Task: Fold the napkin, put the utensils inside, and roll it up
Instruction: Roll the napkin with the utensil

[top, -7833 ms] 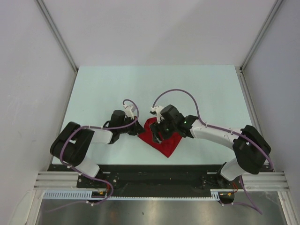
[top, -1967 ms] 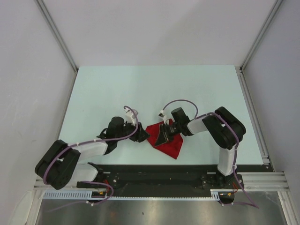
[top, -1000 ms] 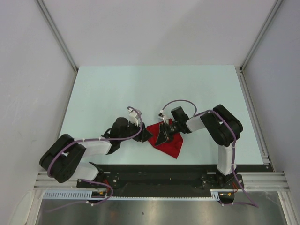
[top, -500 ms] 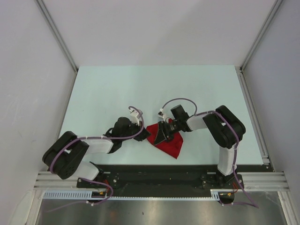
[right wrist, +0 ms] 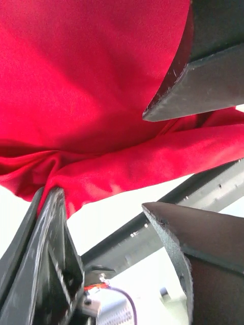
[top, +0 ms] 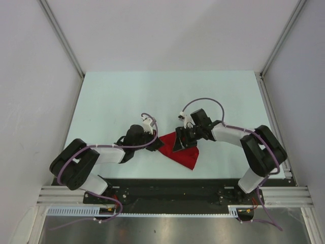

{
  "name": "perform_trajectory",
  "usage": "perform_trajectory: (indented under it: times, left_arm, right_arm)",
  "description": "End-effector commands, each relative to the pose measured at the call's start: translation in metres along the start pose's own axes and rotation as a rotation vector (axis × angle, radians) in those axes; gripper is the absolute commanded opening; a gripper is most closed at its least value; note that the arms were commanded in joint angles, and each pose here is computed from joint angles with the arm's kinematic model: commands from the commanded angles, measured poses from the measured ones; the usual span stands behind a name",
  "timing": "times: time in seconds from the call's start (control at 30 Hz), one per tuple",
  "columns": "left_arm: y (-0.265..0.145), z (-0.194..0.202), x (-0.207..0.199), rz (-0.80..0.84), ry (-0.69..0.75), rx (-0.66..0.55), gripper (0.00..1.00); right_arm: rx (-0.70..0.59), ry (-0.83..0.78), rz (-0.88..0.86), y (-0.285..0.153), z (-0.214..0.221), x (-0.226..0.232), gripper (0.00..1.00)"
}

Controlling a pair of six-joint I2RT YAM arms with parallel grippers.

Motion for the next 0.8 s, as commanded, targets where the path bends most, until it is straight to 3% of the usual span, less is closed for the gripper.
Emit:
perform_trajectory:
  times: [0.0,0.37,0.57,0.6,0.77]
  left_arm:
    - [0.005,-0.002,0.0,-0.019,-0.01,0.013,0.06]
    - [0.009,-0.001,0.002,-0.033,-0.029,0.032,0.06]
    - [0.01,-0.003,0.003,-0.046,-0.032,0.027,0.09]
    - [0.01,-0.005,0.002,-0.043,-0.027,0.019,0.12]
    - [0.006,-0.014,0.002,-0.081,-0.011,-0.005,0.46]
  right_arm:
    - [-0.102,-0.167,0.123,-0.023,-0.014,0.013,0.71]
    - [-0.002,-0.264,0.266,0.009,0.008,0.014,0.65]
    - [0.046,-0.279,0.309,0.022,0.015,0.008,0.39]
    - [0.05,-0.277,0.311,0.024,0.016,0.007,0.35]
    - [0.067,-0.267,0.309,0.029,0.018,0.001,0.29]
Point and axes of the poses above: each gripper's point midway between its finger pads, its own y axis out along the fingers, its own x axis along the line the jaws close on, z = x × y, the point moved 6 cm from there along -y, back along the fingers, and after that the axes turned 5 degrees about -y, right-handed, at the moved point
